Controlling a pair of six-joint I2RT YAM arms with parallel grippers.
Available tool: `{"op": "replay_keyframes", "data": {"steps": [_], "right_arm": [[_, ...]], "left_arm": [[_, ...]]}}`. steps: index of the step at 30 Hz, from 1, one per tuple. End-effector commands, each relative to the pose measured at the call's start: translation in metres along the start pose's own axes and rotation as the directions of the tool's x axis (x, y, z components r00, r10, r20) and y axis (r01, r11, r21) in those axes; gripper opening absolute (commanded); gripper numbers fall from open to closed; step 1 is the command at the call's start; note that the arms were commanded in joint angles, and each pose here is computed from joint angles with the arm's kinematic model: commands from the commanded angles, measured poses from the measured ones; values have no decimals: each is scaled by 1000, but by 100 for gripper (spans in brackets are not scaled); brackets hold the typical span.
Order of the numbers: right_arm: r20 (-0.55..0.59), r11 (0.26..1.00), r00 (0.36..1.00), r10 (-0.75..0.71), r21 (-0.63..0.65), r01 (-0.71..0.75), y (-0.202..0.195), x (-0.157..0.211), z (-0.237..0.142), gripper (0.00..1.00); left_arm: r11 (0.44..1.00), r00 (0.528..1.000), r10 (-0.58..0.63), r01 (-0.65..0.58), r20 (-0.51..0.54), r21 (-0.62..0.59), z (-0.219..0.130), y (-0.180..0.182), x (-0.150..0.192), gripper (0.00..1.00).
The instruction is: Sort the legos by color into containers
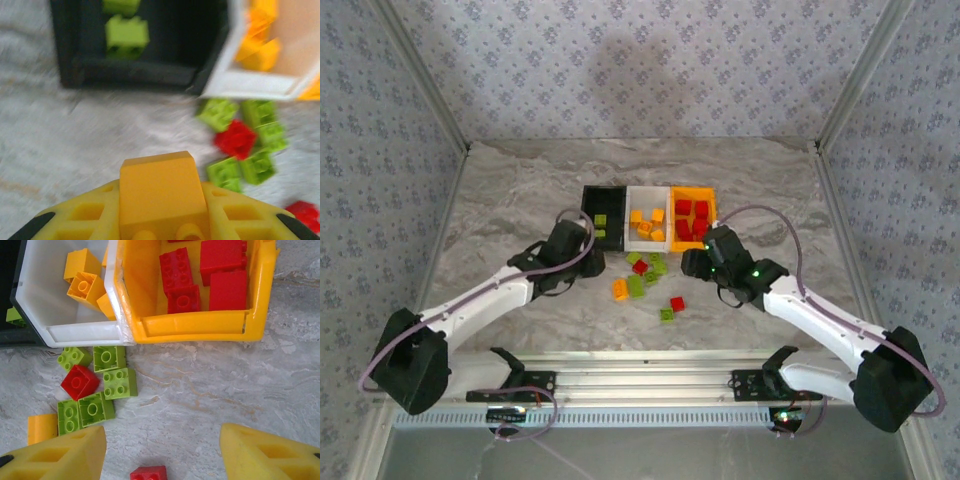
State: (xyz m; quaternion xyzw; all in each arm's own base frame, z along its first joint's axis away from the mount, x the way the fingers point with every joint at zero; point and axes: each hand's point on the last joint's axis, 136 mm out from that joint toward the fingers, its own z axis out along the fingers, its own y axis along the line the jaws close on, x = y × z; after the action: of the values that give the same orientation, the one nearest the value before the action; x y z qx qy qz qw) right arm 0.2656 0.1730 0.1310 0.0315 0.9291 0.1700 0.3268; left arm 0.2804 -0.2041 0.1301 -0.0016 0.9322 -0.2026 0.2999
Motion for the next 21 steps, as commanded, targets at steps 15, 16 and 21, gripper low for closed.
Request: {"op": "replay_keyframes", "data": {"steps": [15,16,21], "right_arm": [[12,999,999,41,28,-42,-18,9,-9,63],[11,999,999,43,25,-43,-18,9,-10,63],[14,999,999,45,-14,-45,-13,10,-11,65]], "left_arm": [[990,990,140,-139,-18,19,112,-104,-97,36],[990,990,138,-138,-23,12,118,-104,-98,37],[994,993,105,-103,-50,32,137,-114,-100,49]]}}
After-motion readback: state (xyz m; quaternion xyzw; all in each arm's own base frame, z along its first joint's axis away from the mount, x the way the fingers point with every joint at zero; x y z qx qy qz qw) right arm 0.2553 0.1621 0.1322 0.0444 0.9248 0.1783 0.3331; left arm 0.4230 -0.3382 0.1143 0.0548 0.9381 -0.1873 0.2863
